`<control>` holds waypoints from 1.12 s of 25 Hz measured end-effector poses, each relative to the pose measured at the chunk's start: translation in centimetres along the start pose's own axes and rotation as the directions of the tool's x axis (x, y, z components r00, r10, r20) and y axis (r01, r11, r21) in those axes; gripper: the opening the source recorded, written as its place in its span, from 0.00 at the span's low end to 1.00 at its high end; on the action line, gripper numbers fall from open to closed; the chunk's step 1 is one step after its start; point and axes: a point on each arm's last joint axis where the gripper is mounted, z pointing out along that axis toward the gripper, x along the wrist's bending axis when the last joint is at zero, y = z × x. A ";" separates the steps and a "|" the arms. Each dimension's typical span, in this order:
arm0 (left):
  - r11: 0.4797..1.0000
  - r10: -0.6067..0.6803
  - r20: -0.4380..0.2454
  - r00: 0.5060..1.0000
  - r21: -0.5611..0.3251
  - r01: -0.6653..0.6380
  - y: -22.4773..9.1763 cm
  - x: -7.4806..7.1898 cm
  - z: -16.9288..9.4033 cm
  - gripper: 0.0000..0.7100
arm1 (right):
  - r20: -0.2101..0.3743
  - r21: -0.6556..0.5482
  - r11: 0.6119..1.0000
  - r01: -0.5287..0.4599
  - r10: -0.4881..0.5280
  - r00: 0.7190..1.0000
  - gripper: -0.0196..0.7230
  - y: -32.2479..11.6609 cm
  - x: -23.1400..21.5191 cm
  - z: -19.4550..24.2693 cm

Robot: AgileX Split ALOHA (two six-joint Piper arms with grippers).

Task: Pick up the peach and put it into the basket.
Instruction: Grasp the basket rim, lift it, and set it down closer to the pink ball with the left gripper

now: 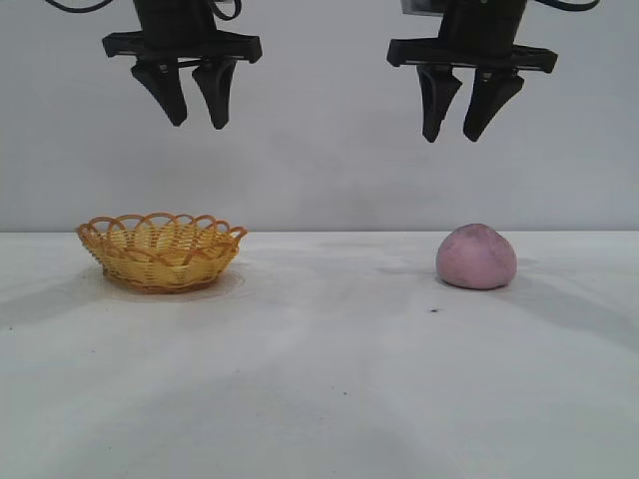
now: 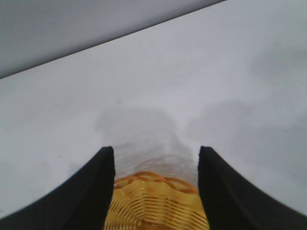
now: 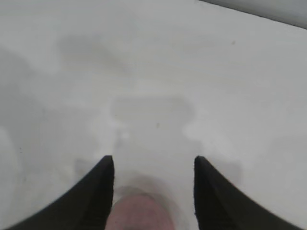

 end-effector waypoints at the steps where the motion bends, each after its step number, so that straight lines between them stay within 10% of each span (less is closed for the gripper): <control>1: 1.000 0.002 -0.002 1.000 0.000 -0.002 0.0 0.0 0.0 0.55 | 0.000 0.002 1.000 0.000 0.000 1.000 0.51 0.0 0.0 0.0; 18: 0.999 0.006 -0.012 1.000 0.041 -0.005 -0.4 0.2 0.0 0.55 | 0.002 0.003 1.000 0.002 -0.002 1.000 0.51 0.0 0.0 0.0; 28: 0.963 -0.012 0.025 1.000 0.269 0.005 -3.8 8.0 2.7 0.55 | 0.002 0.013 1.000 0.002 -0.002 1.000 0.51 -0.1 0.0 0.0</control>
